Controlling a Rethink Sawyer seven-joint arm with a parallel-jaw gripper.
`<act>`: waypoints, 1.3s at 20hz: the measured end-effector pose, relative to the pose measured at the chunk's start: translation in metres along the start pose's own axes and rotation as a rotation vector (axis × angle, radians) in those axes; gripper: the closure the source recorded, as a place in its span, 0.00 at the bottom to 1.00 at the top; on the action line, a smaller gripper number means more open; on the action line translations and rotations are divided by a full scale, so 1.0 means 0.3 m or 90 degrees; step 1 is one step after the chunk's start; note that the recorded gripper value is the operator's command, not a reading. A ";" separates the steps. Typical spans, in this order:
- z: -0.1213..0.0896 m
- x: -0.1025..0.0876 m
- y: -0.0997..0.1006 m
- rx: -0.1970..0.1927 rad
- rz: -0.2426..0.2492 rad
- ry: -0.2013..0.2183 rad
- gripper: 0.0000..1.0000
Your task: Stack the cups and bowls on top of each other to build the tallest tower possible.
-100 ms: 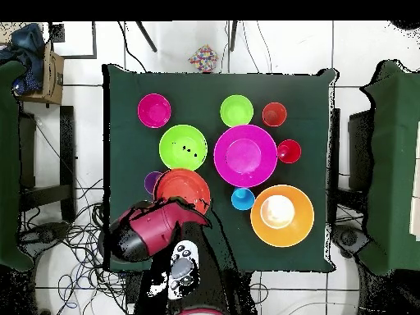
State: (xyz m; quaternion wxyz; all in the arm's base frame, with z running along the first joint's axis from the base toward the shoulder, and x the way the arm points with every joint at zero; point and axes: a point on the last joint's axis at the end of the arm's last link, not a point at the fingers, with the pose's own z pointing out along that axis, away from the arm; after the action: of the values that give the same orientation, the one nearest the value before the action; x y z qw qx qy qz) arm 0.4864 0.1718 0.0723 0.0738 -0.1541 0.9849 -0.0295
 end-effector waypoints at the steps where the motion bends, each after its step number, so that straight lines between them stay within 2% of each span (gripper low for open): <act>1: 0.009 0.010 -0.001 0.001 0.000 0.004 1.00; 4: 0.042 0.044 -0.006 0.005 0.001 0.015 1.00; 9: 0.073 0.071 -0.021 0.009 0.006 0.017 1.00; 20: 0.075 0.086 -0.058 0.021 0.014 0.020 1.00; 26: 0.093 0.110 -0.075 0.028 0.003 0.014 1.00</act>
State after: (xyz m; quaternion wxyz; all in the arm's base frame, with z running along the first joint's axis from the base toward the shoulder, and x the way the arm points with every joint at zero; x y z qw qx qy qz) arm 0.4663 0.1392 0.0422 0.0667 -0.1501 0.9850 -0.0530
